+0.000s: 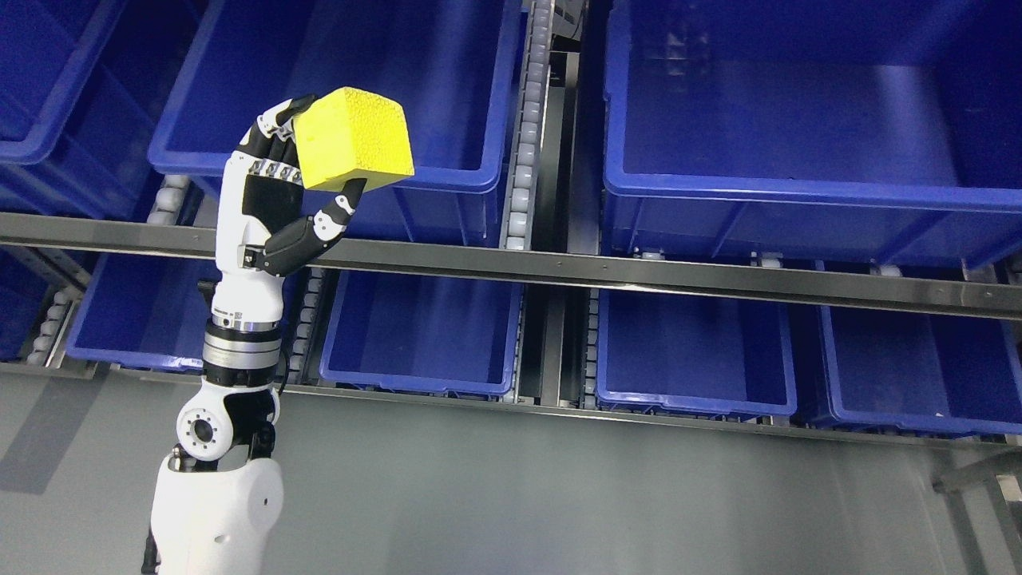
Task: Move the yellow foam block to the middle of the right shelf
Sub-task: 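Raise the held cube toward the blue bin on the middle shelf, then push the cube forward and open the left hand to drop it into the bin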
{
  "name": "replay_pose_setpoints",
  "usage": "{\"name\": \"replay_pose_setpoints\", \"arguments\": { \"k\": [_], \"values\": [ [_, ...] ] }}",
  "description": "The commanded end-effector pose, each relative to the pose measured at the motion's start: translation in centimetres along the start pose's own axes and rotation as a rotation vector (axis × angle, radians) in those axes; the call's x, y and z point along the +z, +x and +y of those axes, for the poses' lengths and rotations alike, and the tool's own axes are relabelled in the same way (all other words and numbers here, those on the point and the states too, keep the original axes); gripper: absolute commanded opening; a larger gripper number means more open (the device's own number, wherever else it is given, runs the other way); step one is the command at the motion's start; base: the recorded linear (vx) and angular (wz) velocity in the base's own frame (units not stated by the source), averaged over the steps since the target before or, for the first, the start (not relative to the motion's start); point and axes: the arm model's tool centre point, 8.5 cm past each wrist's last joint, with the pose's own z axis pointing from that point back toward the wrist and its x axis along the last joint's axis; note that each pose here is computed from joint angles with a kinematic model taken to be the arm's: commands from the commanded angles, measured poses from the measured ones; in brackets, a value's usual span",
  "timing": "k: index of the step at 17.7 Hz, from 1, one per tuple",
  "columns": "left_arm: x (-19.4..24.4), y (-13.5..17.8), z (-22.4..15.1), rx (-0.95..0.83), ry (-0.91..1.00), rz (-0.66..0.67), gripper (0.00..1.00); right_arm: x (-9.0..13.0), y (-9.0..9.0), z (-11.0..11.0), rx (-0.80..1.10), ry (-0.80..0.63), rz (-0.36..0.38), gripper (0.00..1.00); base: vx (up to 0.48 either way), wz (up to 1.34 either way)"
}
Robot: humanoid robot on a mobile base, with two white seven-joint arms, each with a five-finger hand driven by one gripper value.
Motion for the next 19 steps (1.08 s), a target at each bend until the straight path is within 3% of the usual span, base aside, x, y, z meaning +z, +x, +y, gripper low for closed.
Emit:
{"name": "replay_pose_setpoints", "arguments": {
  "k": [1,4,8,10,12,16,17,19],
  "values": [
    [-1.6,1.4,-0.8,-0.009,-0.052,-0.054,0.43,-0.1,0.9,-1.1,-0.016,-0.019,-0.022,1.00,0.085,-0.35],
    [-5.2,3.6,-1.8,-0.011,-0.103,-0.143,0.43,-0.1,0.8,-1.1,-0.016,-0.019,-0.020,1.00,0.069,-0.23],
    [-10.7,5.2,-1.9,0.014,-0.133,-0.071,0.43,-0.1,0.9,-1.1,-0.016,-0.019,-0.022,1.00,0.037,-0.05],
    [-13.0,4.9,-1.3,0.020,-0.072,0.057,0.43,-0.1,0.9,-1.1,-0.018,-0.019,-0.022,1.00,0.009,0.00],
    [-15.1,3.7,0.2,-0.043,0.082,0.294,0.43,-0.1,0.9,-1.1,-0.016,-0.019,-0.022,1.00,-0.003,-0.01],
    [-16.6,2.6,1.0,-0.109,0.268,0.473,0.43,-0.1,0.9,-1.1,-0.016,-0.019,-0.022,1.00,-0.005,-0.01],
    [-17.1,2.3,1.0,-0.116,0.268,0.514,0.52,-0.1,0.8,-1.1,-0.016,-0.019,-0.020,1.00,0.000,0.00],
    [-17.7,0.9,0.1,-0.131,0.239,0.624,0.99,-0.1,0.9,-1.1,-0.016,-0.019,-0.022,1.00,0.000,0.00]
  ]
}}
